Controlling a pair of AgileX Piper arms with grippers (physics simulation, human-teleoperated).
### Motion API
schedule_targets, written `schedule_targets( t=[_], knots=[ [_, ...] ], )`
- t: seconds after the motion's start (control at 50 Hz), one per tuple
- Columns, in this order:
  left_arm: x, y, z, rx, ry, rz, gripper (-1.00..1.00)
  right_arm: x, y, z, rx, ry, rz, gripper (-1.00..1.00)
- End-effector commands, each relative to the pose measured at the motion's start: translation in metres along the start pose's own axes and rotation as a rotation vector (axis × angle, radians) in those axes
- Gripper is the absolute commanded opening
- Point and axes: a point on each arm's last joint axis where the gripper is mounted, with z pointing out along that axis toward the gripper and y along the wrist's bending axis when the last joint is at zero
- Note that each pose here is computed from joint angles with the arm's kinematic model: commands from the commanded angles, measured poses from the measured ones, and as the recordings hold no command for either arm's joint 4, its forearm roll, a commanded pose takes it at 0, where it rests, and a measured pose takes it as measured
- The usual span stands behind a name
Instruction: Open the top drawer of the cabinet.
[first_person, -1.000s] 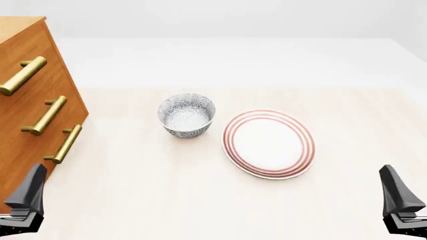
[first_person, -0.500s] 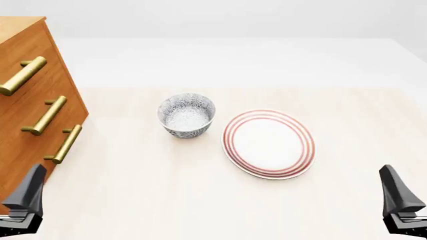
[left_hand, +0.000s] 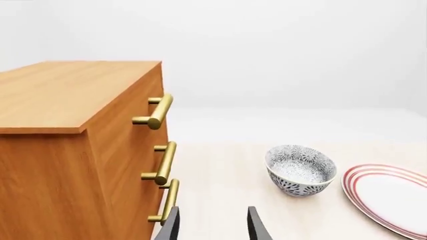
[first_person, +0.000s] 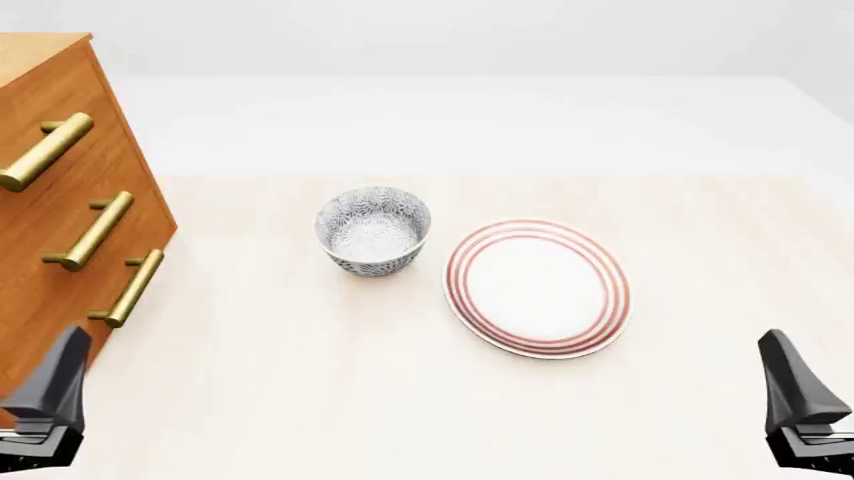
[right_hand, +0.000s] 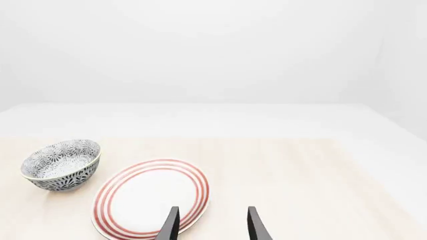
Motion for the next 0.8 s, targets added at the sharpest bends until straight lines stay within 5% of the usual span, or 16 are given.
schedule_targets(
  t=[0.02,0.24,0.62,0.8],
  knots=[
    [-0.002,0.000,0.000,0.005,-0.013,0.000,1.00,0.000,0.000,0.000,0.000,0.000,0.001,1.00],
    [-0.008,-0.003,0.000,0.054,-0.008,0.111,1.00,0.000,0.000,0.000,0.000,0.000,0.000,1.00],
    [-0.002,-0.006,0.034,0.093,0.096,0.426,1.00,0.000,0.000,0.000,0.000,0.000,0.001,1.00],
    [-0.010,-0.007,0.039,0.103,0.093,0.483,1.00,0.000,0.000,0.000,0.000,0.000,0.001,1.00]
  ],
)
